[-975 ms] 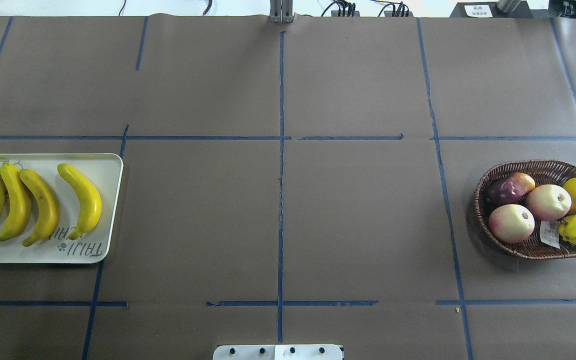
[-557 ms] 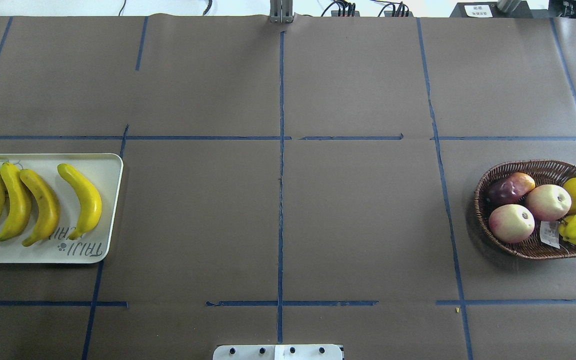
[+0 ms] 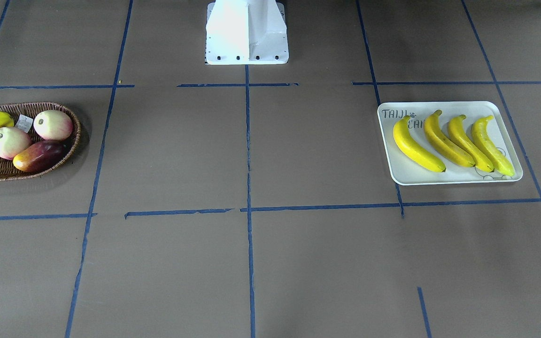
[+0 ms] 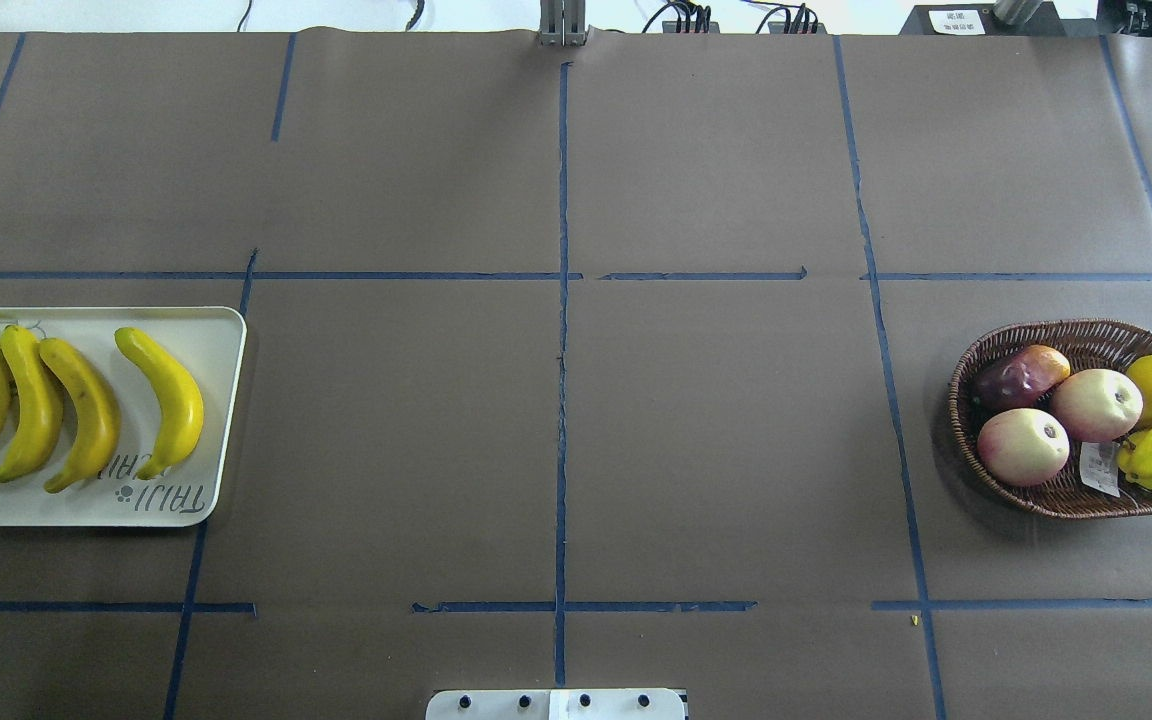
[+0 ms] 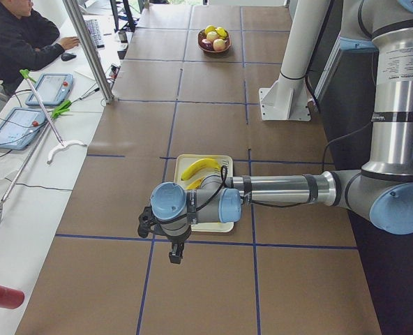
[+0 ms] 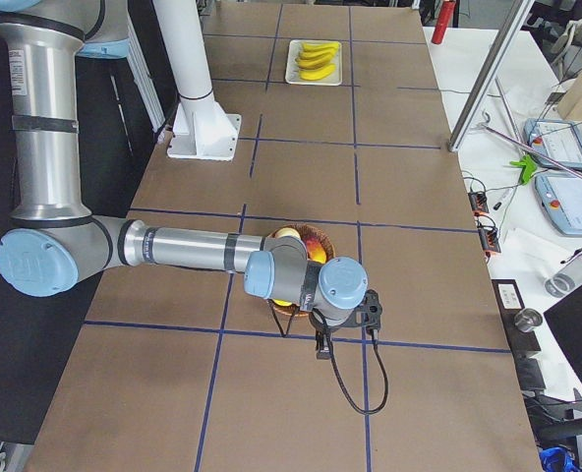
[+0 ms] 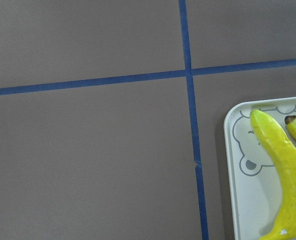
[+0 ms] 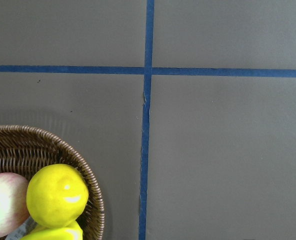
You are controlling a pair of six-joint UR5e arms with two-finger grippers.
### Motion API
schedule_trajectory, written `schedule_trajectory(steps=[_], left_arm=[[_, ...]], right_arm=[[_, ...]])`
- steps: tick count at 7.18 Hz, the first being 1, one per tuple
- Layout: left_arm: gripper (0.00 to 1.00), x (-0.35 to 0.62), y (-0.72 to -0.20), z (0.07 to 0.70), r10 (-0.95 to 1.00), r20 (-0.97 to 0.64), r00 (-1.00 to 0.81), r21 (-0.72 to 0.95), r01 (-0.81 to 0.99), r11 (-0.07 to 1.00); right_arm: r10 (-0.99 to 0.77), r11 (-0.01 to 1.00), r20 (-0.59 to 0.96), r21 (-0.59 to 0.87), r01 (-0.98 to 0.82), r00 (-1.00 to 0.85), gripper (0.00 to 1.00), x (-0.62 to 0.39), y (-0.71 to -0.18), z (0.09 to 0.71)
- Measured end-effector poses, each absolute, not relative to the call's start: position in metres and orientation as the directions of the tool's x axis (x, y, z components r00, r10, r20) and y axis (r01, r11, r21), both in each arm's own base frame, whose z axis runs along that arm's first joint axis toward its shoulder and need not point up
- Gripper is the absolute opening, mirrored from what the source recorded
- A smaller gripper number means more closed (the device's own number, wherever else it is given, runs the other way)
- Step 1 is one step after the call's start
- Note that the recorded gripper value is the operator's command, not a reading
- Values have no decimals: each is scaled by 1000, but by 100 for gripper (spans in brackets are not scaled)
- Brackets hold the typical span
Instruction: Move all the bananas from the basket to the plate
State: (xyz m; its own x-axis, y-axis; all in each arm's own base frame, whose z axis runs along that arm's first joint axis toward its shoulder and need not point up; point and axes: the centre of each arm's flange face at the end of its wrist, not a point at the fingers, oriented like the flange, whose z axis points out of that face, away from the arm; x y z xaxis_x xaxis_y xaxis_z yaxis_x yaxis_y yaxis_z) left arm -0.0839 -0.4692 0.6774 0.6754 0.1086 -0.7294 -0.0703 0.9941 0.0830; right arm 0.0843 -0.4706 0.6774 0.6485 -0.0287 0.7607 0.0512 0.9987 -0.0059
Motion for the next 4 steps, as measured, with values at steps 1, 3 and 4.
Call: schedule_trajectory(steps=[1,3,4], left_arm=[[100,-84,-470,675,111,-729,676,87,-70,994],[100,-84,-470,674,114,-728,676,90,-70,993],[100,-84,-471,673,115,-728,676,92,-70,993]], right_arm=[[-17,999,760,-9,37,650,100,89,-468,676],[11,999,761,-32,21,649,100,92,-446,685],[24,999,760,-42,13,649,100,93,-439,685]])
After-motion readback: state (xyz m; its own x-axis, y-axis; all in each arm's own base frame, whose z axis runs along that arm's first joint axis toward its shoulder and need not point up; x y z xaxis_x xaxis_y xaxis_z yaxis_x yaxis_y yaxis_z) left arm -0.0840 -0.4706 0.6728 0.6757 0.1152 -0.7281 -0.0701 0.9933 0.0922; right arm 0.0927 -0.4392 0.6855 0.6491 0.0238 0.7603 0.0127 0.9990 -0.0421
